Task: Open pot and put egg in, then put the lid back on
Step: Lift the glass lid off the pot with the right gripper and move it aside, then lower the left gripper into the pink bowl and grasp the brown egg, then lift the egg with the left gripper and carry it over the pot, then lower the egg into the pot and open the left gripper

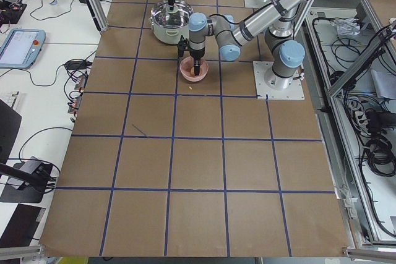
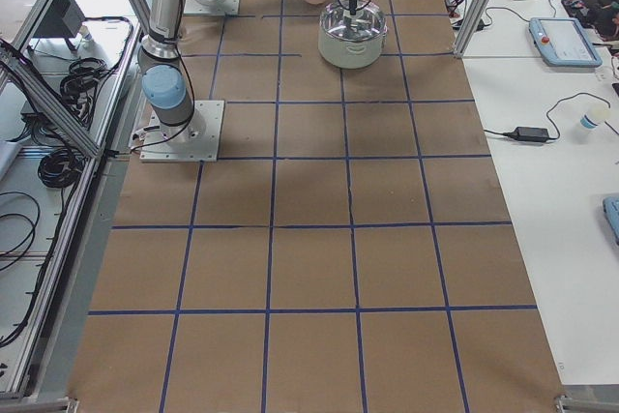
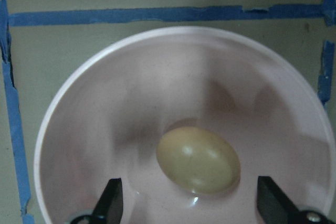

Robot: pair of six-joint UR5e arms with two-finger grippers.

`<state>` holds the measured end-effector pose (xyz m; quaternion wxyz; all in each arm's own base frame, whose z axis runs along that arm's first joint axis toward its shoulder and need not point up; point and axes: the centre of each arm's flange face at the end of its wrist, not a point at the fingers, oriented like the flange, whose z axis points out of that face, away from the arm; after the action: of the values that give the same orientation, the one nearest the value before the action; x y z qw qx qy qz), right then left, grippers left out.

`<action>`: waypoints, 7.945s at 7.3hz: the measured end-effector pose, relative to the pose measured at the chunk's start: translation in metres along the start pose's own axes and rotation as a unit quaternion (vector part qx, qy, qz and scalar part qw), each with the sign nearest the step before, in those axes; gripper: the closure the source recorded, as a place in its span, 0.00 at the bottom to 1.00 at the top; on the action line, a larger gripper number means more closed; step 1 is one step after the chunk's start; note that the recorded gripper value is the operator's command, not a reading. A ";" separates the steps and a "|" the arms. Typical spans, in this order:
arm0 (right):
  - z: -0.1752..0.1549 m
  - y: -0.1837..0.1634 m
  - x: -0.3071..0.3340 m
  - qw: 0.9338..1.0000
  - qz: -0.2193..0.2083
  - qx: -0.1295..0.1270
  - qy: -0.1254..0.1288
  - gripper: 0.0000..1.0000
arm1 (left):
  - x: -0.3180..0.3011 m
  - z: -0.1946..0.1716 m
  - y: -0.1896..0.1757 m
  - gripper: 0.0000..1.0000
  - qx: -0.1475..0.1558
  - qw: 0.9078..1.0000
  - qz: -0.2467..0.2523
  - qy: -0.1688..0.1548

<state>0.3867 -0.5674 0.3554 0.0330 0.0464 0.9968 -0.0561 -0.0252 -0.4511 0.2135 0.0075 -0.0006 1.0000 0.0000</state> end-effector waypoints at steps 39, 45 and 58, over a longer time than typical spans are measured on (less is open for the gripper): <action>-0.151 -0.033 0.286 0.999 -0.045 -0.023 0.011 0.66 | -0.002 0.014 -0.020 0.95 0.007 1.000 0.007 0.001; -0.151 -0.033 0.286 0.999 -0.045 -0.023 0.011 0.66 | 0.030 -0.129 -0.028 0.98 -0.006 1.000 0.000 0.009; -0.148 -0.025 0.287 0.999 -0.043 -0.026 0.009 0.66 | 0.311 -0.035 -0.142 0.33 0.013 0.999 0.026 0.034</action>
<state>0.0906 -0.5493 0.4844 0.0226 0.0032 0.9992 -0.0314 -0.3370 -0.5931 0.2438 -0.0261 0.0258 0.9992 -0.0133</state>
